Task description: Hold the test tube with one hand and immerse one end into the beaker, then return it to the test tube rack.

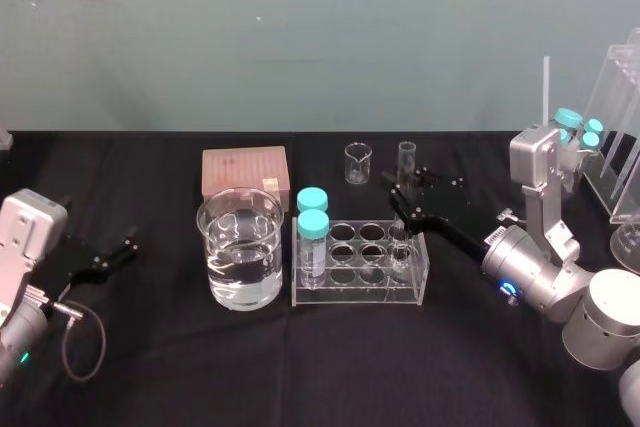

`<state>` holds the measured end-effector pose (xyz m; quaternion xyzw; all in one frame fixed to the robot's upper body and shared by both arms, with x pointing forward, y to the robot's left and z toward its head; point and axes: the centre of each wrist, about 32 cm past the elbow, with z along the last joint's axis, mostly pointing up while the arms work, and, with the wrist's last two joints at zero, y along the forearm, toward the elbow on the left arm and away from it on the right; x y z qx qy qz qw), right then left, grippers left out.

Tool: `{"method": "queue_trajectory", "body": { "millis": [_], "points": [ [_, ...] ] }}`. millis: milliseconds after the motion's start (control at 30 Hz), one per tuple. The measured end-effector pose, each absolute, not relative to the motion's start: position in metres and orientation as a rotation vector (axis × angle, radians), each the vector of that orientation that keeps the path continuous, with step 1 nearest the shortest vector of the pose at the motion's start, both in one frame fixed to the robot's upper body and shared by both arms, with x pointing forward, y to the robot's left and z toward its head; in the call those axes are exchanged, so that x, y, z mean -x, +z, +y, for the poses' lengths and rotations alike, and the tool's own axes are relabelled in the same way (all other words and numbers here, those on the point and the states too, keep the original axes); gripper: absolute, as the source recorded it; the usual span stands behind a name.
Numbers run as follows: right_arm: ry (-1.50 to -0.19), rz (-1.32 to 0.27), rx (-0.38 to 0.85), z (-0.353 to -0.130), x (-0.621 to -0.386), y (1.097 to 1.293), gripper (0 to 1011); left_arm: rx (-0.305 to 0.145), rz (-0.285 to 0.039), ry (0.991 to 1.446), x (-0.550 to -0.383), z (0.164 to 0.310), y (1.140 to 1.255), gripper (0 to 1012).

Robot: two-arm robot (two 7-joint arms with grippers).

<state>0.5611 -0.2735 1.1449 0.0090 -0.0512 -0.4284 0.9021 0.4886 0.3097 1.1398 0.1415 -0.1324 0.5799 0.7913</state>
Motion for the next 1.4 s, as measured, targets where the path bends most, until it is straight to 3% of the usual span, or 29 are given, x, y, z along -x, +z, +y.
{"method": "queue_trajectory", "body": {
  "millis": [167, 367, 567, 600, 733, 900, 1167, 1400],
  "points": [
    [-0.887, -0.105, -0.019, -0.274, -0.561, 1.145, 311, -0.304, -0.285, 1.248, -0.489, 0.31, 1.14, 1000],
    [-0.887, -0.105, -0.02, -0.274, -0.561, 1.145, 531, -0.305, -0.285, 1.248, -0.489, 0.31, 1.14, 1000],
    [-0.887, -0.105, -0.021, -0.274, -0.561, 1.145, 684, -0.304, -0.285, 1.248, -0.489, 0.31, 1.14, 1000],
    [-0.887, -0.105, -0.022, -0.274, -0.561, 1.145, 750, -0.304, -0.285, 1.248, -0.489, 0.31, 1.14, 1000],
    [-0.888, -0.105, -0.024, -0.274, -0.561, 1.145, 842, -0.304, -0.285, 1.248, -0.489, 0.31, 1.14, 1000],
    [-0.924, -0.162, -0.099, -0.28, -0.551, 1.163, 984, -0.305, -0.285, 1.248, -0.489, 0.31, 1.14, 1000],
    [-1.081, -0.273, -0.174, -0.304, -0.526, 1.186, 1002, -0.304, -0.285, 1.248, -0.489, 0.31, 1.14, 1000],
    [-1.238, -0.203, -0.075, -0.316, -0.505, 1.162, 1002, -0.304, -0.285, 1.248, -0.489, 0.31, 1.14, 1000]
  ]
}}
